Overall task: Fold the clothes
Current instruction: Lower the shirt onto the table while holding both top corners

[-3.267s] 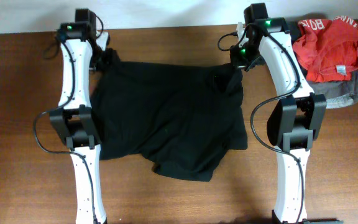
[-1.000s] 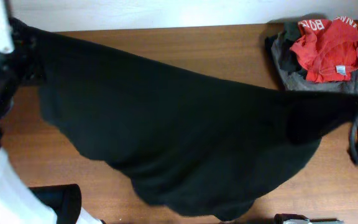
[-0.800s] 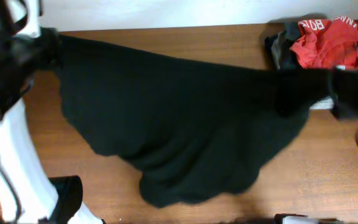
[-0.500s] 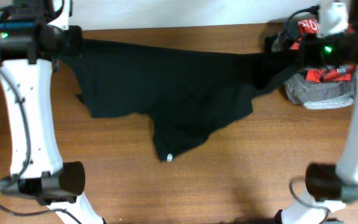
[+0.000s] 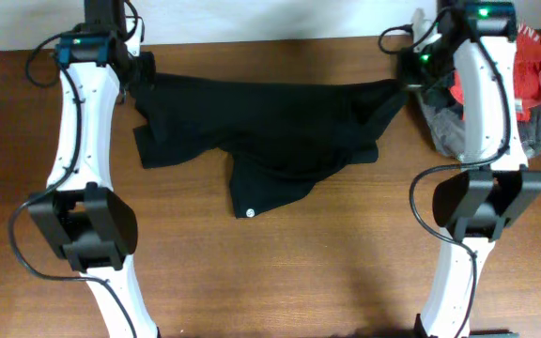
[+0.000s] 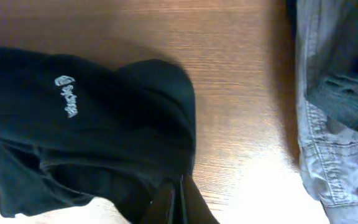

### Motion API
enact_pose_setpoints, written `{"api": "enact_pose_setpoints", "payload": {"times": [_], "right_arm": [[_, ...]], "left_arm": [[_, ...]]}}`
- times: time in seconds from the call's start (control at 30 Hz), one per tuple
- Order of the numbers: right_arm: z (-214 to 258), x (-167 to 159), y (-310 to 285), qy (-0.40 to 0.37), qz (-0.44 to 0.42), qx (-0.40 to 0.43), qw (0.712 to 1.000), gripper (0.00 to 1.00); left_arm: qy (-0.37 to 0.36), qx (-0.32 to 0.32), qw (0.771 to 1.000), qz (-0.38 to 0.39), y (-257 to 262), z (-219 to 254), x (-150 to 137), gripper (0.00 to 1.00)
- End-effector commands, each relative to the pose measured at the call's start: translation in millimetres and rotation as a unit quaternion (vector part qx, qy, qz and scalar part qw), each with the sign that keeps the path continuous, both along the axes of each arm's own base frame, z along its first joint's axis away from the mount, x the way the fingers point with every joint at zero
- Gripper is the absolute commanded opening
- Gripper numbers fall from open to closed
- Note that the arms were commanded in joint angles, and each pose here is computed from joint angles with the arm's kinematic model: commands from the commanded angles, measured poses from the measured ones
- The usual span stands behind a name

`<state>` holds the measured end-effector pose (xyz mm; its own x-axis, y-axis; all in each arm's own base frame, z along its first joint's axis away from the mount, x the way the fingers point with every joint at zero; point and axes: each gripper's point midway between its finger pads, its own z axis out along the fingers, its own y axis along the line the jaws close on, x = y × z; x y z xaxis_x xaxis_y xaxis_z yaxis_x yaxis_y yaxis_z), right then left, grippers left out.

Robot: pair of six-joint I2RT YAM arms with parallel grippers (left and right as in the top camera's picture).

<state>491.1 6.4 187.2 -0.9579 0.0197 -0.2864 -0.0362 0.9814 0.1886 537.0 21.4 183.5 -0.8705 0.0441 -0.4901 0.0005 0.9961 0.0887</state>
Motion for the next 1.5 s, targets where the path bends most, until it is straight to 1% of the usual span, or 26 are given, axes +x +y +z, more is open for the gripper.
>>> {"api": "enact_pose_setpoints", "payload": {"times": [0.0, 0.13, 0.17, 0.27, 0.43, 0.57, 0.6, 0.67, 0.7, 0.77, 0.87, 0.97, 1.07, 1.2, 1.37, 1.47], "right_arm": [[49.6, -6.6, 1.0, -0.057, 0.005, -0.004, 0.998, 0.04], [100.5, -30.7, 2.1, -0.097, 0.005, -0.007, 0.995, 0.04], [122.1, -43.1, 2.9, -0.116, 0.005, -0.008, 0.993, 0.04], [168.5, -74.4, 4.2, -0.163, 0.004, -0.013, 0.987, 0.04], [229.2, -136.3, 2.3, -0.229, -0.004, -0.032, 0.973, 0.04], [262.0, -182.9, 2.0, -0.272, -0.01, -0.041, 0.961, 0.04], [273.6, -197.3, 2.2, -0.292, -0.012, -0.044, 0.955, 0.04], [291.7, -222.0, 3.2, -0.325, -0.015, -0.045, 0.945, 0.04], [305.3, -243.4, 4.3, -0.351, -0.018, -0.045, 0.935, 0.04], [318.1, -266.2, 5.2, -0.378, -0.024, -0.044, 0.924, 0.04], [332.5, -296.6, 7.1, -0.412, -0.028, -0.042, 0.91, 0.04], [342.1, -321.2, 8.5, -0.438, -0.036, -0.036, 0.897, 0.04], [341.6, -327.7, 8.9, -0.44, -0.038, -0.034, 0.896, 0.04], [316.4, -309.9, 7.8, -0.391, -0.038, -0.033, 0.919, 0.04], [260.9, -275.3, 5.7, -0.284, -0.036, -0.031, 0.957, 0.04], [229.2, -257.6, 4.6, -0.224, -0.033, -0.031, 0.973, 0.04]], "left_arm": [[-0.042, 0.009, 0.999, 0.014, 7.6, 39.2, 2.0, 0.0], [-0.076, 0.009, 0.997, 0.014, 7.0, 95.1, -16.1, 0.0], [-0.091, 0.009, 0.996, 0.014, 6.7, 118.7, -27.0, 0.0], [-0.122, 0.01, 0.992, 0.013, 4.6, 163.3, -51.6, 0.0], [-0.176, 0.008, 0.984, 0.001, -7.4, 229.0, -103.6, 0.0], [-0.216, 0.007, 0.976, -0.003, -10.2, 266.1, -140.9, 0.0], [-0.23, 0.007, 0.973, -0.002, -9.9, 279.0, -156.6, 0.0], [-0.251, 0.009, 0.968, -0.005, -9.7, 296.3, -178.8, 0.0], [-0.27, 0.009, 0.963, -0.004, -9.4, 310.3, -198.6, 0.0], [-0.289, 0.009, 0.957, -0.004, -9.2, 323.6, -219.7, 0.0], [-0.303, 0.008, 0.953, -0.004, -8.9, 334.0, -247.6, 0.0], [-0.302, 0.0, 0.953, 0.004, -8.7, 334.6, -269.1, 0.01], [-0.285, -0.006, 0.959, 0.009, -8.7, 326.3, -275.9, 0.0], [-0.236, -0.014, 0.972, 0.005, -12.1, 302.3, -265.8, 0.0], [-0.161, -0.015, 0.987, 0.003, -13.7, 262.4, -235.5, 0.01], [-0.108, -0.014, 0.994, 0.004, -13.9, 231.8, -213.9, 0.0]]}}
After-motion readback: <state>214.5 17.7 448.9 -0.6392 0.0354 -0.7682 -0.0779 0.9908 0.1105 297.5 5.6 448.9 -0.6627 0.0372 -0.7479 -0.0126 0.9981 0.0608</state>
